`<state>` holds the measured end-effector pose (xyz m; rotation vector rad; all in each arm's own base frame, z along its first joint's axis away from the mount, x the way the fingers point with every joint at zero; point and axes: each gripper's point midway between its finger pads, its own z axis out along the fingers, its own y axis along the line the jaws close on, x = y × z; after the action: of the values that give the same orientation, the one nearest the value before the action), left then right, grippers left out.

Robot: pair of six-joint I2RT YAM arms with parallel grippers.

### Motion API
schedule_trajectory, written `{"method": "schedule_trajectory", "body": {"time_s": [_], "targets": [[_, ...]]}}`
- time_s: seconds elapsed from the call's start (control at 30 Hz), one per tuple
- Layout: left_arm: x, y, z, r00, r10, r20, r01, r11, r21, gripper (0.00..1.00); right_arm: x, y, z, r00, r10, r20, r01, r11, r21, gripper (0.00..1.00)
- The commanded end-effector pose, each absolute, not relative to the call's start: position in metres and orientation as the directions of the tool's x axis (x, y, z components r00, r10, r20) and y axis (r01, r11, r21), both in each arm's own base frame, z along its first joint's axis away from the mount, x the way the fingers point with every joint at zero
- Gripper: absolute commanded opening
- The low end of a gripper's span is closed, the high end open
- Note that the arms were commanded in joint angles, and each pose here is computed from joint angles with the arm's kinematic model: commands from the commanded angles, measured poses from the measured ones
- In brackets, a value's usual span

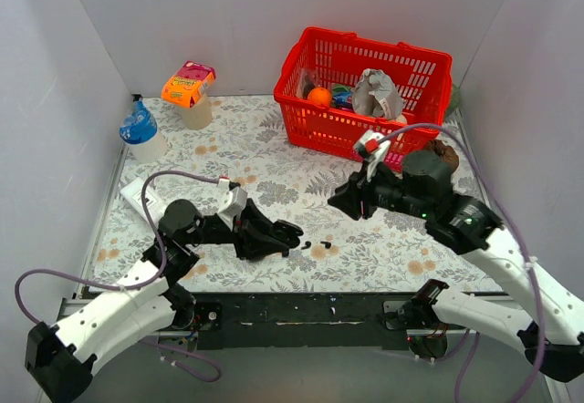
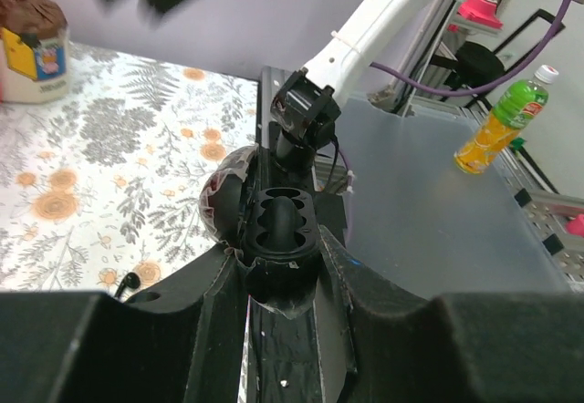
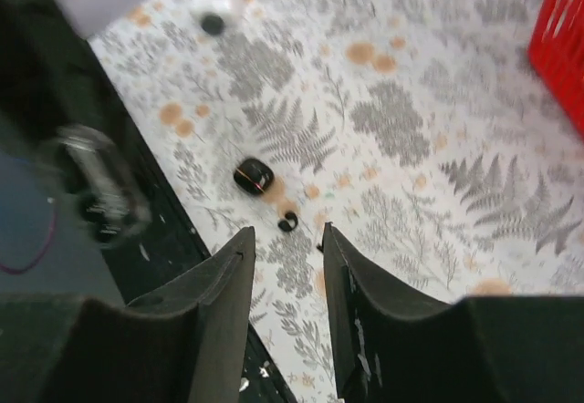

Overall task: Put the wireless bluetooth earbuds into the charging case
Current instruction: Pick up the earbud from the center of the board.

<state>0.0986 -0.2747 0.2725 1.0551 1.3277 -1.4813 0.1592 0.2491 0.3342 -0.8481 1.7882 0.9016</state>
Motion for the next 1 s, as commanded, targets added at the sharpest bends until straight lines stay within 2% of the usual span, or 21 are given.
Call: {"method": "schedule_trajectory", "body": {"time_s": [0.0,0.03,0.1,0.17,0.3,0.47,0.77,0.97], "targets": [[0.098,-0.263,0.286,-0.239,-0.140,-0.961,0.970,0.013,-0.243,0.00,0.177,0.263,0.219,-0.531,-0.255,-0.808,-0.760,0.566,0.320,0.39],[0.096,-0.259,0.291,-0.220,-0.156,-0.963,0.974,0.024,-0.227,0.00,0.172,0.269,0.196,-0.581,-0.271,-0.768,-0.744,0.559,0.365,0.37],[0.095,-0.257,0.291,-0.222,-0.149,-0.964,0.973,0.036,-0.230,0.00,0.163,0.284,0.164,-0.593,-0.290,-0.752,-0.757,0.520,0.396,0.36],[0.096,-0.255,0.292,-0.217,-0.144,-0.965,0.973,0.049,-0.226,0.00,0.155,0.303,0.158,-0.558,-0.314,-0.768,-0.791,0.479,0.380,0.37],[0.095,-0.254,0.294,-0.206,-0.148,-0.967,0.975,0.052,-0.216,0.00,0.156,0.324,0.117,-0.574,-0.444,-0.688,-0.797,0.495,0.346,0.37],[0.095,-0.253,0.296,-0.200,-0.155,-0.967,0.976,0.059,-0.212,0.00,0.167,0.338,0.097,-0.605,-0.439,-0.664,-0.771,0.531,0.352,0.38],[0.096,-0.249,0.295,-0.198,-0.162,-0.967,0.974,0.081,-0.213,0.00,0.175,0.356,0.065,-0.680,-0.439,-0.587,-0.713,0.583,0.390,0.46],[0.096,-0.247,0.294,-0.193,-0.161,-0.968,0.973,0.094,-0.210,0.00,0.178,0.359,0.055,-0.706,-0.427,-0.565,-0.684,0.617,0.388,0.47]]}}
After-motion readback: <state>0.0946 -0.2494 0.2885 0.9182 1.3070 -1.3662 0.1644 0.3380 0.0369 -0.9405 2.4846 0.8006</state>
